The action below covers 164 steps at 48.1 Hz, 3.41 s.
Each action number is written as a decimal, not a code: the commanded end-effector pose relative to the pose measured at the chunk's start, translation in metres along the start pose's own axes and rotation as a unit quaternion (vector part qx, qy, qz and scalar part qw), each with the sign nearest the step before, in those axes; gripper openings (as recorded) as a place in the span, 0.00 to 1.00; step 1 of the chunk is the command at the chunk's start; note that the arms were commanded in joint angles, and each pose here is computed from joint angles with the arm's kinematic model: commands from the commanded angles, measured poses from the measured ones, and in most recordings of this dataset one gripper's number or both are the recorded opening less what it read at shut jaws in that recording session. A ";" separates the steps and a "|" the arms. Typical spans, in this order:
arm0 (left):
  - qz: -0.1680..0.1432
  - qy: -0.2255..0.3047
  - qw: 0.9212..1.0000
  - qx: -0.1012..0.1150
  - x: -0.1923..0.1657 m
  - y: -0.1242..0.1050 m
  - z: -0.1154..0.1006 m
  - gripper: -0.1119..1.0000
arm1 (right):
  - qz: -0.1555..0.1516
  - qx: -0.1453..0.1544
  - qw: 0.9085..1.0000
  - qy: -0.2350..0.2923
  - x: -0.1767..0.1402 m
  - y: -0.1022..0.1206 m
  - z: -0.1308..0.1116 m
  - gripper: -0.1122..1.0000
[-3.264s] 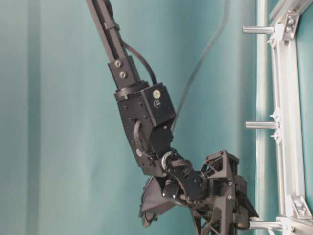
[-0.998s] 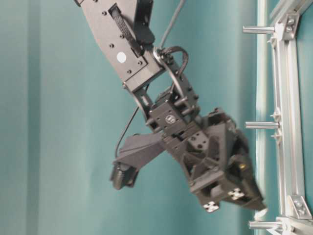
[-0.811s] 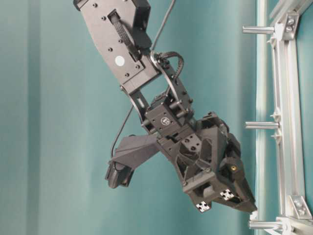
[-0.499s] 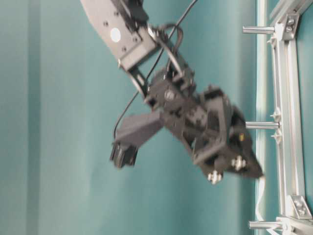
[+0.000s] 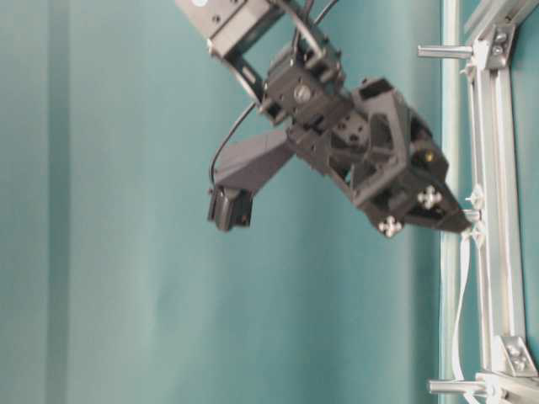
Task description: Move the cable alternately left and right between 8 pins so it hooks onto each one.
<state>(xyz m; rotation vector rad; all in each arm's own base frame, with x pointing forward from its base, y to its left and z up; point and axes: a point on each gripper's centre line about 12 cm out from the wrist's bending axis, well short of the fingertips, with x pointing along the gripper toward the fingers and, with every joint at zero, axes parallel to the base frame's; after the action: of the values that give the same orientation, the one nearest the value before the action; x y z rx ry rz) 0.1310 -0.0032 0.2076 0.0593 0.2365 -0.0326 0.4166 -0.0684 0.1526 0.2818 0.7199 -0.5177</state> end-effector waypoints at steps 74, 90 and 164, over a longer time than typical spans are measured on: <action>0.000 -0.005 1.000 0.004 0.000 0.000 0.004 0.83 | 0.067 -0.146 0.986 -0.050 -0.049 -0.137 -0.021 0.25; 0.000 -0.005 1.000 0.004 0.000 0.000 0.004 0.83 | -0.002 -0.154 0.988 -0.029 -0.046 -0.149 -0.017 0.25; 0.000 -0.005 1.000 0.005 0.000 0.000 0.004 0.83 | -0.130 -0.075 0.987 0.048 -0.053 -0.176 -0.039 0.25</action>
<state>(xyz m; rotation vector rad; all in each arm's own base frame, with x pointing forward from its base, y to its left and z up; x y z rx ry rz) 0.1310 -0.0033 0.2076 0.0611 0.2365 -0.0340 0.2653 -0.1830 0.1401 0.0689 0.9279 -0.7077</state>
